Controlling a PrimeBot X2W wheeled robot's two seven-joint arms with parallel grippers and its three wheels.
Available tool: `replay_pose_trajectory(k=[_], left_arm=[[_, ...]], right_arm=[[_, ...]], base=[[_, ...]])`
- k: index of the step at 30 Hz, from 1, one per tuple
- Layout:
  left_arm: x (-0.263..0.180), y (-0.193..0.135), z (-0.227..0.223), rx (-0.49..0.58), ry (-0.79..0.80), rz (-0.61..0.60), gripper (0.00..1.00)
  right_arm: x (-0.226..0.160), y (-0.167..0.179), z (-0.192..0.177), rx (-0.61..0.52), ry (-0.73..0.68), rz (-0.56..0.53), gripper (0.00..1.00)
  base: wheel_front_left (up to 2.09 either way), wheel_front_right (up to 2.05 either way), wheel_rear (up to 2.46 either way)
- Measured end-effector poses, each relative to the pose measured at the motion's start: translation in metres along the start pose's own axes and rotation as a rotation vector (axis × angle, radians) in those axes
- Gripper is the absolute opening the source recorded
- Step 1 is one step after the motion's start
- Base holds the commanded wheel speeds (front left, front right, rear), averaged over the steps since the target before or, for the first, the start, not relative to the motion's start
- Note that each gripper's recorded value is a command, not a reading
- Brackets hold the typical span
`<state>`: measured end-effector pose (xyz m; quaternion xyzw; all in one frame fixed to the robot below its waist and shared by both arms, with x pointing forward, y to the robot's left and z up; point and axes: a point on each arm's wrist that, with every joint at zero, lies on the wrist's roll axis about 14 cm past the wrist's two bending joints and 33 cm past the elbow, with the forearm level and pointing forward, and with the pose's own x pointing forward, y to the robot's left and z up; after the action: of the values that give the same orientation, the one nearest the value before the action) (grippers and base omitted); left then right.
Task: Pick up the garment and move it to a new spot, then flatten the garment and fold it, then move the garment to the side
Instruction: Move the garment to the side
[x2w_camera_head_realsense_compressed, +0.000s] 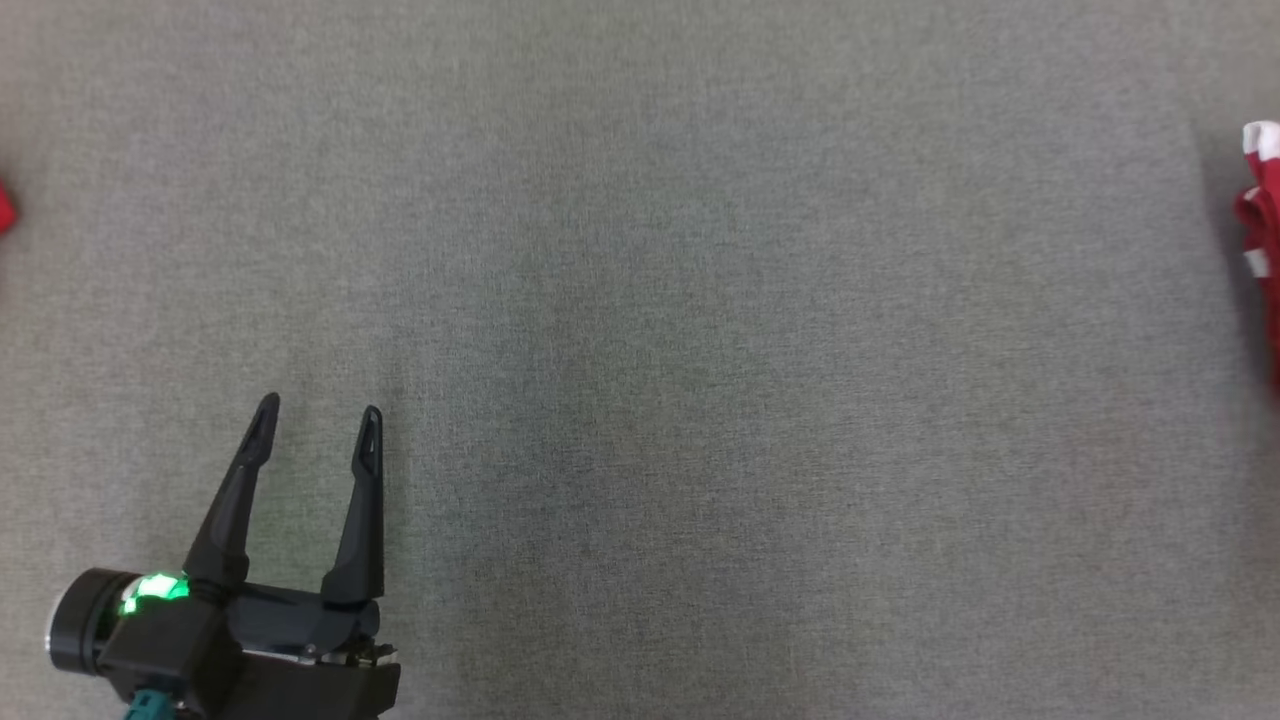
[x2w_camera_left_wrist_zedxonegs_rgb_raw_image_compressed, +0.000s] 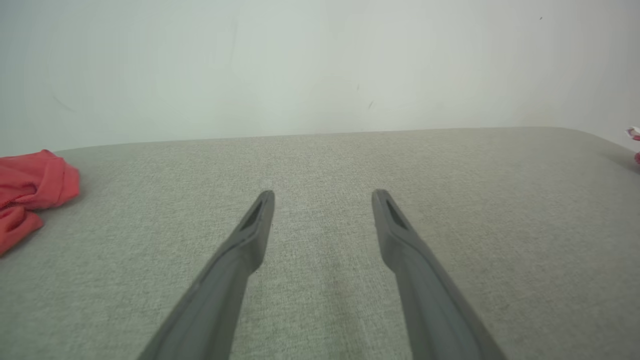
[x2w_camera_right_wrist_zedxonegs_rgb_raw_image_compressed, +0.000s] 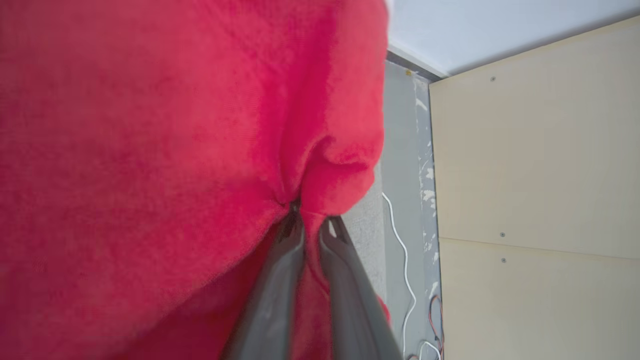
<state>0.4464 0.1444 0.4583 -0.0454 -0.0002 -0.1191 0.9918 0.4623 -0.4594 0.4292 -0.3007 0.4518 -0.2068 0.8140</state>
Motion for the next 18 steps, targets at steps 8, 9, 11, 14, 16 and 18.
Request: replay_pose_trajectory(k=[8, 9, 11, 14, 16, 18], left_arm=[[0.005, 0.003, -0.003, 0.029, 0.018, -0.007, 1.0], [0.006, 0.003, -0.005, 0.029, 0.021, -0.01, 1.0], [0.007, 0.002, -0.009, 0.029, 0.031, -0.016, 1.0], [0.011, -0.001, -0.015, 0.022, 0.044, -0.028, 1.0], [0.012, -0.005, -0.018, 0.015, 0.05, -0.038, 1.0], [0.013, -0.008, -0.017, 0.011, 0.048, -0.047, 1.0]], right_arm=[[0.018, -0.015, 0.008, -0.016, -0.06, -0.072, 0.0], [0.02, -0.013, 0.007, -0.016, -0.062, -0.072, 0.0], [0.024, -0.009, 0.004, -0.016, -0.067, -0.075, 0.0], [0.026, -0.009, -0.003, -0.015, -0.064, -0.091, 0.0], [0.025, -0.008, -0.002, -0.013, -0.087, -0.096, 0.88], [0.022, -0.008, 0.001, 0.006, -0.116, -0.103, 1.0]], base=[[0.0, 0.0, 0.0], [0.0, 0.0, 0.0], [0.0, 0.0, 0.0], [0.0, 0.0, 0.0], [0.0, 0.0, 0.0], [0.0, 0.0, 0.0]])
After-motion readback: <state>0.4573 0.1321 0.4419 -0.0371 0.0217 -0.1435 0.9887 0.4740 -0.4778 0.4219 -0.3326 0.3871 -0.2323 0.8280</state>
